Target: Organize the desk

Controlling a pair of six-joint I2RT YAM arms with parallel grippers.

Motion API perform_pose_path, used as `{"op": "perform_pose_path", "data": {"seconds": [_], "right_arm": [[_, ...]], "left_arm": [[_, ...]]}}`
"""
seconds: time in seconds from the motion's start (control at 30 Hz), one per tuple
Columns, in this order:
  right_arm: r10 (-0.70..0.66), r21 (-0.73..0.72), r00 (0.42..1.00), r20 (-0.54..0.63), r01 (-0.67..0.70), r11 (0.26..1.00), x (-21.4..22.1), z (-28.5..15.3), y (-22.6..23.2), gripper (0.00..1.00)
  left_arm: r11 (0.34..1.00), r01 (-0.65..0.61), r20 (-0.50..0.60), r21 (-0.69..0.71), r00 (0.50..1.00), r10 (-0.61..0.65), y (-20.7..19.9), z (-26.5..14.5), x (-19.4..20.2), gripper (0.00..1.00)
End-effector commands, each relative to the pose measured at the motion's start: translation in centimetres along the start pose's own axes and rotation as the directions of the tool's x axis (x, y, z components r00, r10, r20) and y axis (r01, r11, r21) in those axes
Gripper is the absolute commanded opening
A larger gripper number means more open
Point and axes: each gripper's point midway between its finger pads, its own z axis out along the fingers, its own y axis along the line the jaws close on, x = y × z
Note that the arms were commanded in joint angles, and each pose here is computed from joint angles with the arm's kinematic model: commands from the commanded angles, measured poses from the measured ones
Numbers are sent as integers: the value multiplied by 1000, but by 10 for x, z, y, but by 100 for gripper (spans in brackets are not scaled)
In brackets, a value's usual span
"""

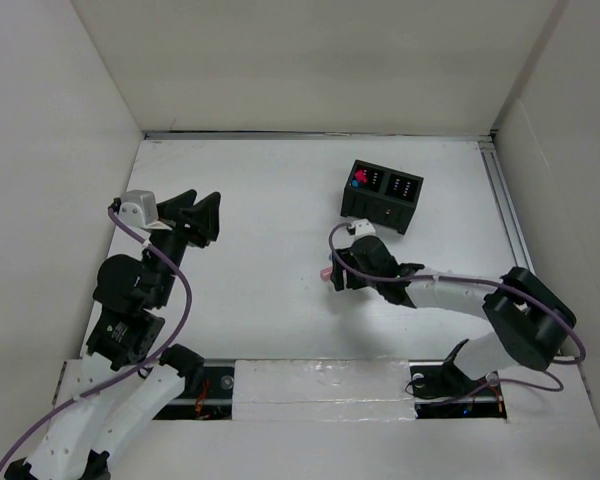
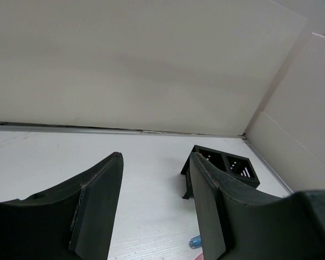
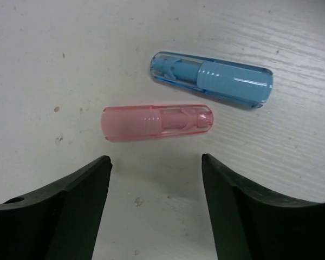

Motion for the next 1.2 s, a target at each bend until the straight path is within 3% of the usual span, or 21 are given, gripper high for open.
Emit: {"op": "perform_pose_path", "data": {"seconds": [0.0, 0.27, 0.63, 0.77, 0.8, 0.87, 0.93, 0.97, 1.1, 1.17], "right_arm": [[32, -88, 999, 44, -28, 996, -16, 3, 27, 75], [17, -99, 1000, 13, -15, 995, -13, 27, 36, 77], [-103, 77, 994, -28, 105, 991, -10, 58, 29, 77], [-144, 137, 988, -52, 150, 979, -4, 62, 27, 65], [-154, 143, 986, -59, 161, 977, 0, 61, 28, 57], [-167, 159, 984, -67, 176, 971, 5, 62, 27, 51], [-173, 191, 981, -83, 187, 964, 9, 59, 23, 31], [-175, 192, 981, -88, 189, 963, 9, 59, 23, 27], [-138, 156, 990, -11, 138, 978, -12, 43, 33, 18], [-101, 110, 991, 92, 91, 990, -42, 33, 47, 17]], "left_arm": [[1000, 14, 38, 13, 999, -14, -4, 3, -9, 49], [999, 20, 45, 25, 999, -21, -6, 1, -12, 49], [1000, 16, 42, 20, 999, -17, -5, 2, -11, 49], [999, 18, 41, 28, 999, -19, -7, 2, -11, 49], [1000, 16, 43, 22, 999, -17, -6, 2, -12, 49], [1000, 17, 39, 25, 999, -18, -6, 2, -10, 49], [999, 18, 42, 30, 999, -19, -7, 2, -12, 49], [999, 18, 42, 27, 999, -19, -7, 2, -11, 49], [999, 19, 47, 30, 999, -20, -7, 1, -13, 49], [999, 20, 51, 31, 998, -21, -7, 0, -14, 49]]}}
